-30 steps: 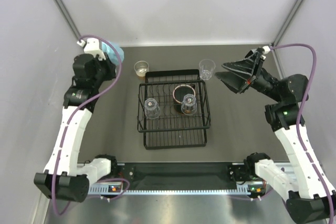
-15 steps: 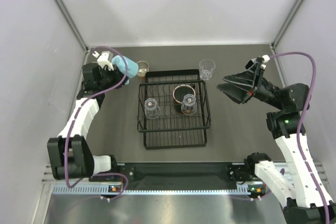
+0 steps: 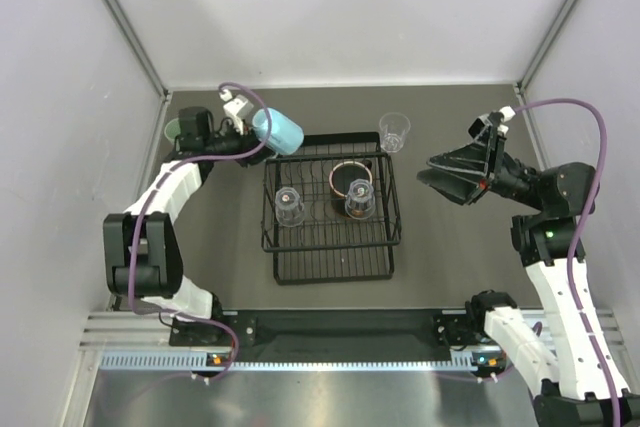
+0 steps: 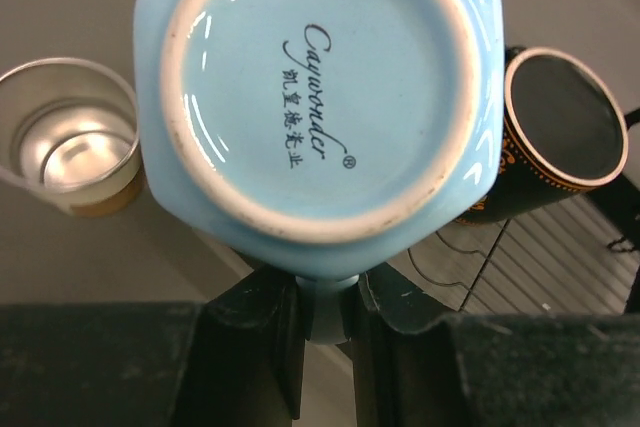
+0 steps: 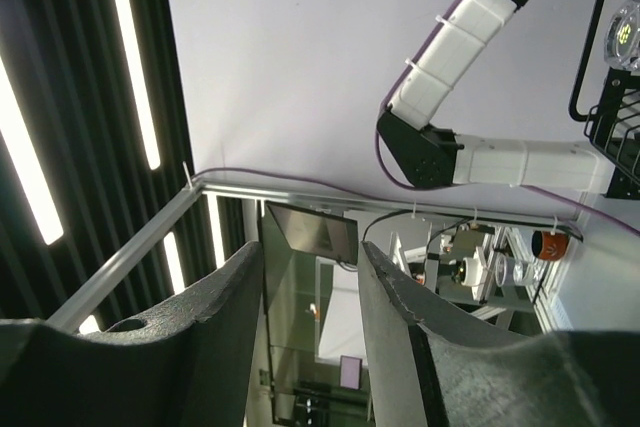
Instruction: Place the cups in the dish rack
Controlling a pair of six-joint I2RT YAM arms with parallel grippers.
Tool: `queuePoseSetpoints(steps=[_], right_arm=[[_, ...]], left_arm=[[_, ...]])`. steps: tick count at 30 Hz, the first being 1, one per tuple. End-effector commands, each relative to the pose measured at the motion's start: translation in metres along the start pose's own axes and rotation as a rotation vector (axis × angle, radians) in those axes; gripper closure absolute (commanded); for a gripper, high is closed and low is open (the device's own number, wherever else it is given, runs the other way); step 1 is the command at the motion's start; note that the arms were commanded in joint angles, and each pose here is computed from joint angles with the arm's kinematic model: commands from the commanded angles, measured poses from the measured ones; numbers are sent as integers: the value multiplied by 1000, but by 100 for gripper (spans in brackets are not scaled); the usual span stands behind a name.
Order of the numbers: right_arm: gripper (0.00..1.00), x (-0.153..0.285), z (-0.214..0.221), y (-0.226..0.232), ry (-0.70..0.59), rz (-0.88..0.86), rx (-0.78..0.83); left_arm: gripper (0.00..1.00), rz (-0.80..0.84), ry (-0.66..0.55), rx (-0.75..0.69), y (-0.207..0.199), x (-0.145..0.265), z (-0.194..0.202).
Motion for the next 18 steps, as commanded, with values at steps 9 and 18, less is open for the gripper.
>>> queuePoseSetpoints(steps=[9, 18], right_arm=[[58, 8, 8, 9, 50, 27, -80], [59, 11, 8, 8, 66, 45, -71]], left_arm=[[100, 179, 146, -320, -17, -56, -6], [100, 182, 247, -335, -28, -73, 26]])
Point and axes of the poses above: each gripper's point midway between its finger pads, its own x axis back along the fingers, its own y axis along the line the jaws close on, z = x × y, the point moved 8 cm from there along x, back along the fingers, and after that the axes turned 5 degrees about x, right-handed, at the moved point
